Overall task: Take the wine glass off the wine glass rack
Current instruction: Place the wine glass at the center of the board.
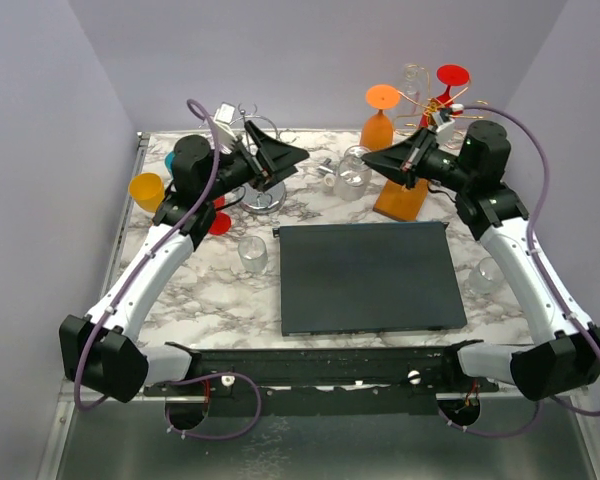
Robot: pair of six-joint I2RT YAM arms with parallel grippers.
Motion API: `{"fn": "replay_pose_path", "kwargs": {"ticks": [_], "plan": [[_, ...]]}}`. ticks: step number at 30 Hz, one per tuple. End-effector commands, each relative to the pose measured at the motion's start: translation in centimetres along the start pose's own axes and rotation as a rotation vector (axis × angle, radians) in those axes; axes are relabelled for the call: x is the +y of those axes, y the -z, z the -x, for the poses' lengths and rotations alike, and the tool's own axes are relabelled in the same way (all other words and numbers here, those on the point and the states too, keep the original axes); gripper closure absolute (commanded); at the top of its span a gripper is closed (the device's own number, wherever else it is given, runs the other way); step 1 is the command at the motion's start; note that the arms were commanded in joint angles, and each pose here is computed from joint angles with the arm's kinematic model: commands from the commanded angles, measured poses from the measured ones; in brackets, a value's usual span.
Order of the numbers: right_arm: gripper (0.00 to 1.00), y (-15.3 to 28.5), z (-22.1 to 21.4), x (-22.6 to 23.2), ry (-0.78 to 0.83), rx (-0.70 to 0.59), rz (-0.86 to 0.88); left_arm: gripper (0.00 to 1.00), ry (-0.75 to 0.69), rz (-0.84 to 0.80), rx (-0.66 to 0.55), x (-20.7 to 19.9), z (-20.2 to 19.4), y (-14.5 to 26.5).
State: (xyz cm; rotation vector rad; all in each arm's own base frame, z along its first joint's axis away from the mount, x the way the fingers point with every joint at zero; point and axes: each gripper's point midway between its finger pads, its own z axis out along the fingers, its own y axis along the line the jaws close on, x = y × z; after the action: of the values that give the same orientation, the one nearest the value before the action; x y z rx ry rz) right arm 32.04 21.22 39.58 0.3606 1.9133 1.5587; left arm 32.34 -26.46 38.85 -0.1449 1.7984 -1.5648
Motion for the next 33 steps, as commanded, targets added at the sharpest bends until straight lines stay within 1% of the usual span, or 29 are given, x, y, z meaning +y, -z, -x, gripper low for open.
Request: {"fn": "replay_pose_path", "kwargs": {"ticks": [1, 3, 6, 8, 14, 20, 26, 33], "plan": [[0.99, -0.9, 0.6, 5.9, 0.061, 0.017, 0.193, 0.09, -0.053, -0.088, 0.006, -1.4, 0.8, 3.3], [1.0, -1.3, 0.7, 7.2, 0.052, 0.033, 0.242, 0.08, -0.068, -0.108, -0.004, -1.7, 1.2, 4.2], [0.99, -1.8, 0.5, 9.0, 0.03, 0.082, 0.306, 0.07, -0.054, -0.156, -0.003, -1.8, 1.6, 5.0], [0.99, -2.0, 0.3, 10.3, 0.018, 0.112, 0.364, 0.08, -0.046, -0.209, 0.002, -2.2, 1.7, 5.2], [0.99, -3.0, -0.9, 13.2, -0.008, 0.184, 0.459, 0.08, -0.015, -0.334, 0.009, -3.5, 2.0, 5.1], [0.99, -3.7, -1.9, 14.3, -0.036, 0.224, 0.504, 0.07, 0.006, -0.423, -0.004, -4.8, 2.7, 5.1], [1.0, -4.2, -3.1, 15.0, -0.057, 0.263, 0.543, 0.07, 0.044, -0.471, -0.011, -5.1, 3.3, 4.9], [0.99, -4.6, -3.8, 15.6, -0.075, 0.295, 0.586, 0.09, 0.12, -0.613, -0.007, -6.6, 3.5, 6.0]]}}
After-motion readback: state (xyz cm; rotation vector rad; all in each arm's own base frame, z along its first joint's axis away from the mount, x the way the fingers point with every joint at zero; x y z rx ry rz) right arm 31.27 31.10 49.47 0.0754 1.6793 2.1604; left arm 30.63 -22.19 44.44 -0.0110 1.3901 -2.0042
